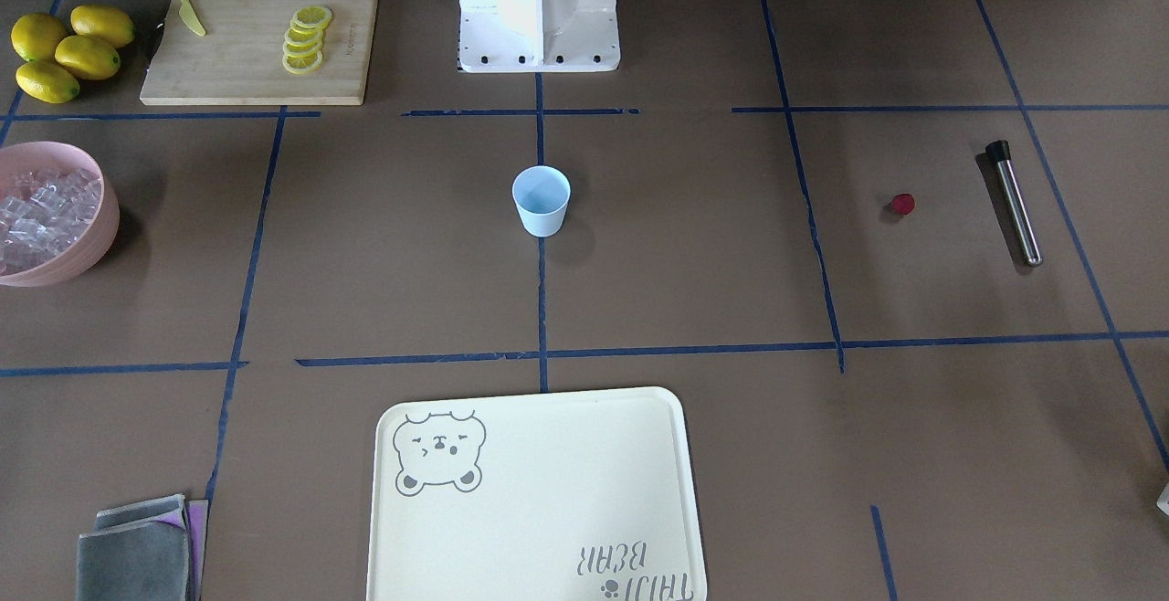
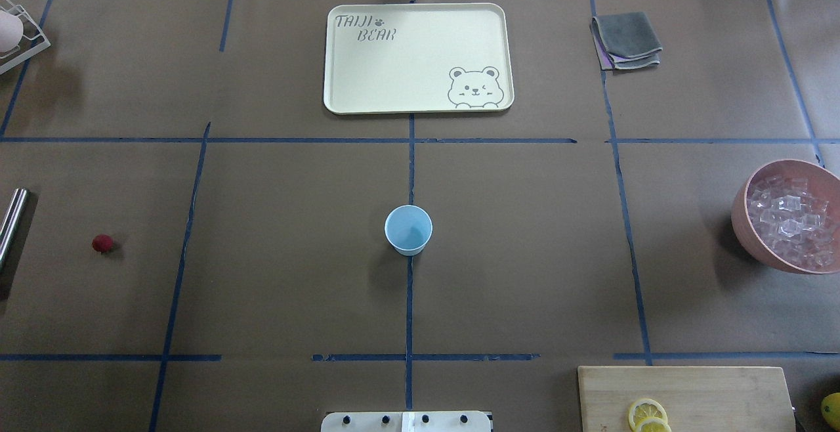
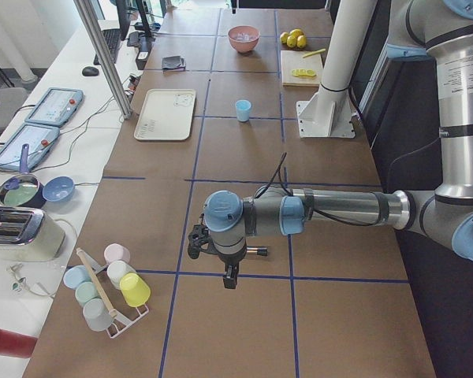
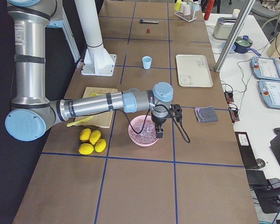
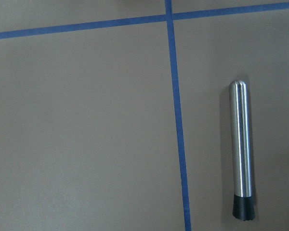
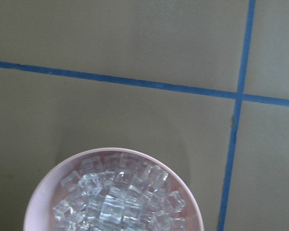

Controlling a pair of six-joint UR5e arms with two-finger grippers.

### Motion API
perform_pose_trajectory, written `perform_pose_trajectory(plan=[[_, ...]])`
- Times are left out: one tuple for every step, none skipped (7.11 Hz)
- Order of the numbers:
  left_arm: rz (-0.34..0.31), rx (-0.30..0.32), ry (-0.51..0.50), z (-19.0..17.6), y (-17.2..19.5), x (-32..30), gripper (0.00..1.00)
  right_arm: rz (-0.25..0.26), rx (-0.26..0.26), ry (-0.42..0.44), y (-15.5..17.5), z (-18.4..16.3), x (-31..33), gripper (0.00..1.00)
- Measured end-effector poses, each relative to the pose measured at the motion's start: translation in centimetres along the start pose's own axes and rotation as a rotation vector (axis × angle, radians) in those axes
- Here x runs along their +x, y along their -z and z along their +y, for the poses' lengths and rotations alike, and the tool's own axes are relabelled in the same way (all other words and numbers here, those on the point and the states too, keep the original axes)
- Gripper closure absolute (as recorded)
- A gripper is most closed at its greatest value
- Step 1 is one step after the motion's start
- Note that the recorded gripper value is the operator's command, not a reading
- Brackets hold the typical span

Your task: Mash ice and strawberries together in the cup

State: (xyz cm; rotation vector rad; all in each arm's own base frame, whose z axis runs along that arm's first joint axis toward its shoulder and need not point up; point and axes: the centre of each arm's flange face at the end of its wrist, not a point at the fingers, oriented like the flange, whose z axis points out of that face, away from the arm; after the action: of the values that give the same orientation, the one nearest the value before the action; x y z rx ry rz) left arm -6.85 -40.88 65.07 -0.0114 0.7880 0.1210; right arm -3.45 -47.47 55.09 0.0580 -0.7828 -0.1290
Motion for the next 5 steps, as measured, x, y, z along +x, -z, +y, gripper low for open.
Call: perform_pose_trajectory(plan=[[0.000, -0.002, 0.001, 0.0, -0.1, 0.0, 0.00, -0.010, 0.004, 0.010, -1.0, 0.0, -2.0, 0.00], [0.001, -0.004, 0.002, 0.1, -0.1, -0.1, 0.00, -0.021, 0.018, -0.003, -2.3, 0.3, -3.8, 0.00], [0.001, -0.005, 0.003, 0.1, -0.2, -0.1, 0.00, -0.024, 0.035, -0.020, -3.9, 0.9, -5.3, 0.01], [0.001, -0.006, 0.003, 0.1, -0.2, -0.1, 0.00, -0.009, 0.044, -0.023, -5.5, 1.9, -5.7, 0.04], [0.001, -0.007, 0.003, 0.1, -0.2, -0.1, 0.00, 0.015, 0.046, -0.022, -6.9, 2.4, -5.6, 0.07]])
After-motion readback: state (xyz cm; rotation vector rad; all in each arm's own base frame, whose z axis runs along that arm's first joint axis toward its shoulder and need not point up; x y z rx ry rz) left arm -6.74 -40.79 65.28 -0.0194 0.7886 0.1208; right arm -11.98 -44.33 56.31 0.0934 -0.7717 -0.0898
